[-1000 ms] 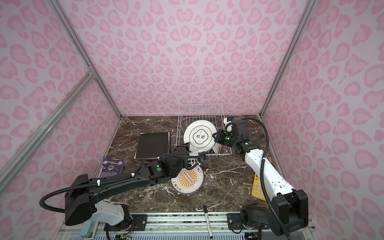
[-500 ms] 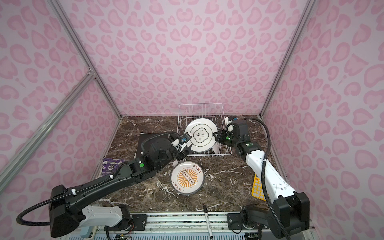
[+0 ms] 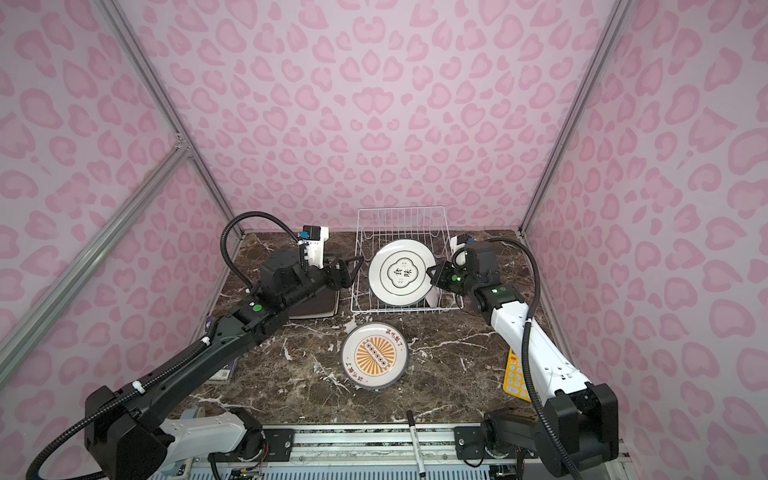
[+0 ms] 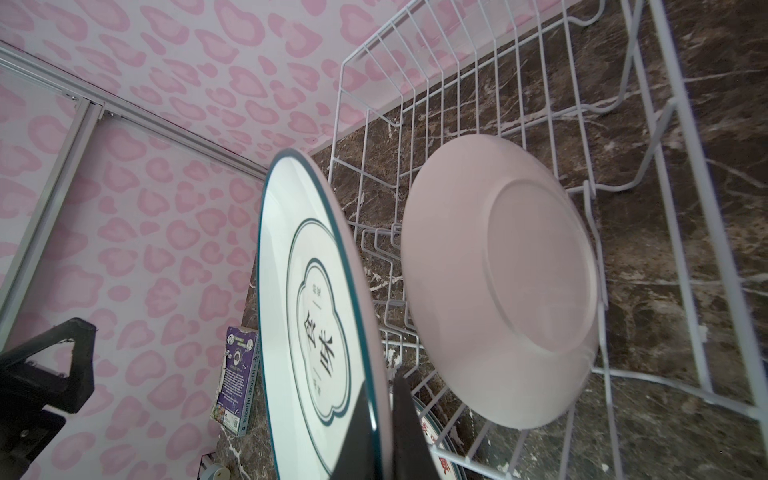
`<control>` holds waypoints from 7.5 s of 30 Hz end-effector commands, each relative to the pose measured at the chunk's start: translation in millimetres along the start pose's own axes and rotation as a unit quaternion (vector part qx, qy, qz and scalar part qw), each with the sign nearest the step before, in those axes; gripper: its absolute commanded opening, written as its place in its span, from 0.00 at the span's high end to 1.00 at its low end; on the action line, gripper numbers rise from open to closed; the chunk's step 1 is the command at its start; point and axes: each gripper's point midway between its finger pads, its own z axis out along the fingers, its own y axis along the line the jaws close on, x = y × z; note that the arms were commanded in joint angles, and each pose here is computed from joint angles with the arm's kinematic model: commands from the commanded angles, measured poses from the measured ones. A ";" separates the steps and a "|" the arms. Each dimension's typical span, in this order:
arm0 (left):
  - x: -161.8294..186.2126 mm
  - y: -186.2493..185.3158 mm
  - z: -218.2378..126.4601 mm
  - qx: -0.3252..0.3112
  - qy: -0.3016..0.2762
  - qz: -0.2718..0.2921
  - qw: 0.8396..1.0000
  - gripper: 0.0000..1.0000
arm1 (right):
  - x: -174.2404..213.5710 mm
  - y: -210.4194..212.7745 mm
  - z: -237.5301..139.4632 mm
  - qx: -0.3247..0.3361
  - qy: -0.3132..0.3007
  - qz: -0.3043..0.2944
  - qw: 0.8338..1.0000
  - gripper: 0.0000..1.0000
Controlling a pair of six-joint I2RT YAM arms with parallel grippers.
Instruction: Unload the plates from the dish rack
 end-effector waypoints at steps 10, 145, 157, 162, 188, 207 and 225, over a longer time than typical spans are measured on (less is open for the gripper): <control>9.4 5.3 23.5 0.087 0.085 -0.190 0.974 0.17 | -13.7 14.5 -4.0 -0.036 -0.025 -0.004 0.999 1.00; 142.3 35.8 -82.7 -0.022 0.259 -0.223 0.939 0.97 | 93.1 73.8 -52.8 -0.091 -0.016 -0.546 0.833 0.02; 185.8 45.0 -108.4 -0.039 0.315 -0.225 0.921 0.97 | 121.7 65.0 -43.3 -0.086 0.032 -0.588 0.804 0.02; 206.0 49.8 -123.5 -0.051 0.323 -0.252 0.911 0.97 | 122.3 66.0 -43.1 -0.084 0.030 -0.594 0.799 0.02; 232.3 68.8 -102.5 -0.054 0.287 -0.288 0.912 0.97 | 126.4 64.3 -35.4 -0.074 0.029 -0.592 0.802 0.02; 245.8 71.3 -78.7 -0.067 0.330 -0.284 0.898 0.96 | 122.7 64.4 -31.5 -0.067 0.024 -0.584 0.809 0.02; 255.1 71.9 -72.5 -0.084 0.360 -0.271 0.889 0.85 | 122.3 61.2 -30.5 -0.061 0.021 -0.572 0.818 0.02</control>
